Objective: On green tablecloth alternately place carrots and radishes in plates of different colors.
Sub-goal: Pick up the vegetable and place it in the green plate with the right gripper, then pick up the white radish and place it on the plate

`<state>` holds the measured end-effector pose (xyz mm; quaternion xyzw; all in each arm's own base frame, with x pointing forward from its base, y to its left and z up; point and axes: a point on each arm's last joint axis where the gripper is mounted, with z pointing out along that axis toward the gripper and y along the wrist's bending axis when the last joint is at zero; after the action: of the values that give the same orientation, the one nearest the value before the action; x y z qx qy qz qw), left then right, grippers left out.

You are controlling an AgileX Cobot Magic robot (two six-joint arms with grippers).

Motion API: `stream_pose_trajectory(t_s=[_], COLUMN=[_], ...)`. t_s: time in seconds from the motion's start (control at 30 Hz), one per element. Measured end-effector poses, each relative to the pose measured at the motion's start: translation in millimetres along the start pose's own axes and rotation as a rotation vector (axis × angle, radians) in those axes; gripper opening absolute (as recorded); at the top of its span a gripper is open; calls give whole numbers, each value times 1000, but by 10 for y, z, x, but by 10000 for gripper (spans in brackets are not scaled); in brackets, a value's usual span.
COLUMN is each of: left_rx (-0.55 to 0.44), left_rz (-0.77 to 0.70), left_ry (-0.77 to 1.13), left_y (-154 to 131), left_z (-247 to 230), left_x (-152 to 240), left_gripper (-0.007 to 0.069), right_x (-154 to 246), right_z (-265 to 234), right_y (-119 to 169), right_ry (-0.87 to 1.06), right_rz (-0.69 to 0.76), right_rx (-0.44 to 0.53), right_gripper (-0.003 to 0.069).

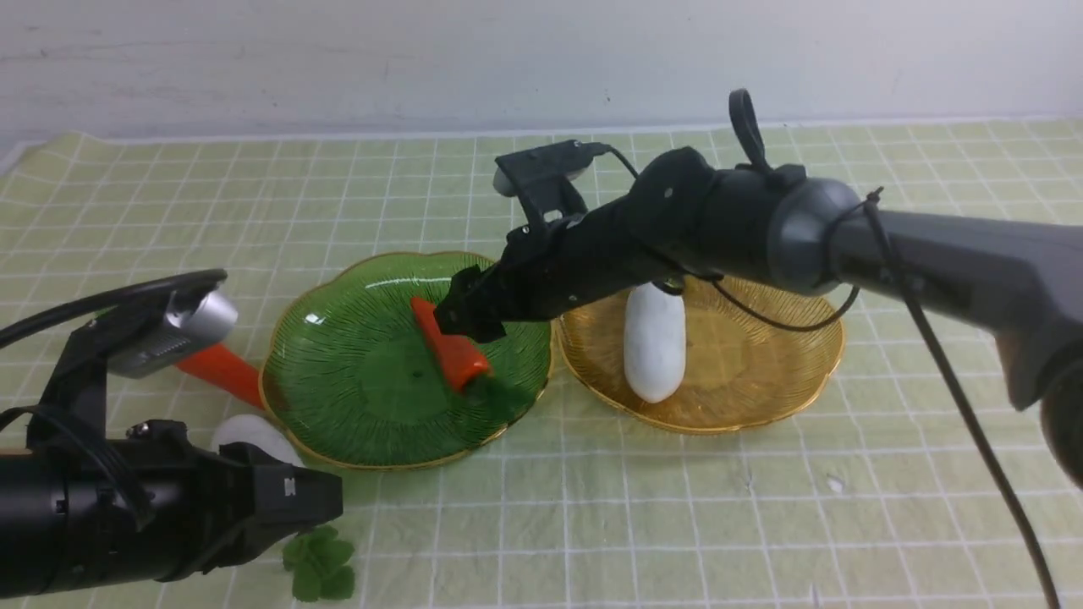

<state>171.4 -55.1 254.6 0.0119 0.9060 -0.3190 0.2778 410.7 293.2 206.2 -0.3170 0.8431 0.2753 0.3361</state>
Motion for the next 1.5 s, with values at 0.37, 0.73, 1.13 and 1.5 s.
stream_pose_trajectory(t_s=[0.37, 0.73, 1.13, 1.5], left_rx=[-217, -444, -501, -479], left_rz=[11, -49, -246, -359], left_ry=[83, 150, 128, 155], left_y=[17, 350, 777, 933], left_z=[-201, 1, 573, 858], left_x=[-169, -368, -500, -510], left_gripper=[396, 493, 542, 517], right_x=[-795, -849, 9, 433], right_z=[-1252, -2104, -2607, -2606], right_y=[-47, 195, 439, 463], right_ry=[153, 100, 288, 392], right_rz=[-101, 62, 52, 78], right_rx=[38, 177, 245, 245], right_gripper=[286, -13, -14, -14])
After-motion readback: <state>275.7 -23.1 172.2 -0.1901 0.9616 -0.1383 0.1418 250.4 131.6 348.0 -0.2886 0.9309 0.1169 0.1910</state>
